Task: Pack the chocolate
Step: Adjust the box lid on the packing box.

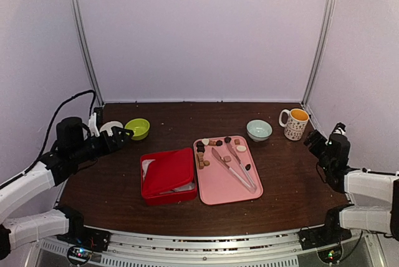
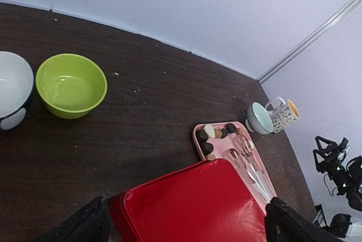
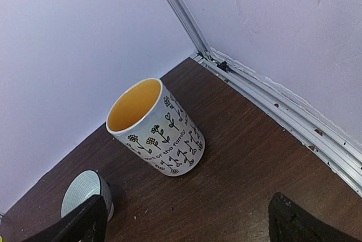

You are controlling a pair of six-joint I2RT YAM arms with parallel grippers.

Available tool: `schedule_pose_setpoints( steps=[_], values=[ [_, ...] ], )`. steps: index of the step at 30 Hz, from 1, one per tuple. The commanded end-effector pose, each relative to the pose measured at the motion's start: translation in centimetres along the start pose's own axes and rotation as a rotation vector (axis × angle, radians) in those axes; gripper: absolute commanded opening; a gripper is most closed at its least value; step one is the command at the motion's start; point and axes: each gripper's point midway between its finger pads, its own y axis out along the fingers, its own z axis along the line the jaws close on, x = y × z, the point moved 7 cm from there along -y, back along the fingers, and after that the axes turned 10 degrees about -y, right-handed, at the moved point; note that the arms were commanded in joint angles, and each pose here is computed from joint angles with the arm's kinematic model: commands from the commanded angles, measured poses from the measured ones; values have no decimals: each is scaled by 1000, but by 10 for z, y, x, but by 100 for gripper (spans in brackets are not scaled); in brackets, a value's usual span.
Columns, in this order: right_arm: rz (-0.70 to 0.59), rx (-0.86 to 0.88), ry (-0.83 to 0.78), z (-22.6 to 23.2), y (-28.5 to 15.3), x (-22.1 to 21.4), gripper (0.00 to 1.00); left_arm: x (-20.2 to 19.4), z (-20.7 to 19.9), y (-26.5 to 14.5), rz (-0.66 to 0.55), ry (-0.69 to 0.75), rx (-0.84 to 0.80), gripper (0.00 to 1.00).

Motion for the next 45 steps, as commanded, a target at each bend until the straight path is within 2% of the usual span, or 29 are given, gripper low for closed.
schedule_pose_setpoints(
  steps=[1,8,15,25,30,33,36,45],
  values=[
    [39,0,-5,10,10,6,100,9,-41,9,-24,127,-91,98],
    [102,29,-16,17,20,0,100,-7,-90,25,82,335,-67,98],
    [107,25,-12,17,20,-1,100,-49,-131,33,208,513,11,98],
    [107,39,-20,17,18,-1,100,-138,-184,36,294,996,215,98],
    [104,30,-26,17,19,0,100,-170,-187,54,361,1057,236,98],
    [98,29,-25,17,19,0,100,-184,-184,63,374,1113,303,98],
    [99,38,-24,18,19,0,100,-191,-177,71,385,1140,400,98],
    [100,33,-28,18,21,1,100,-206,-159,82,407,1183,554,97]
  ],
)
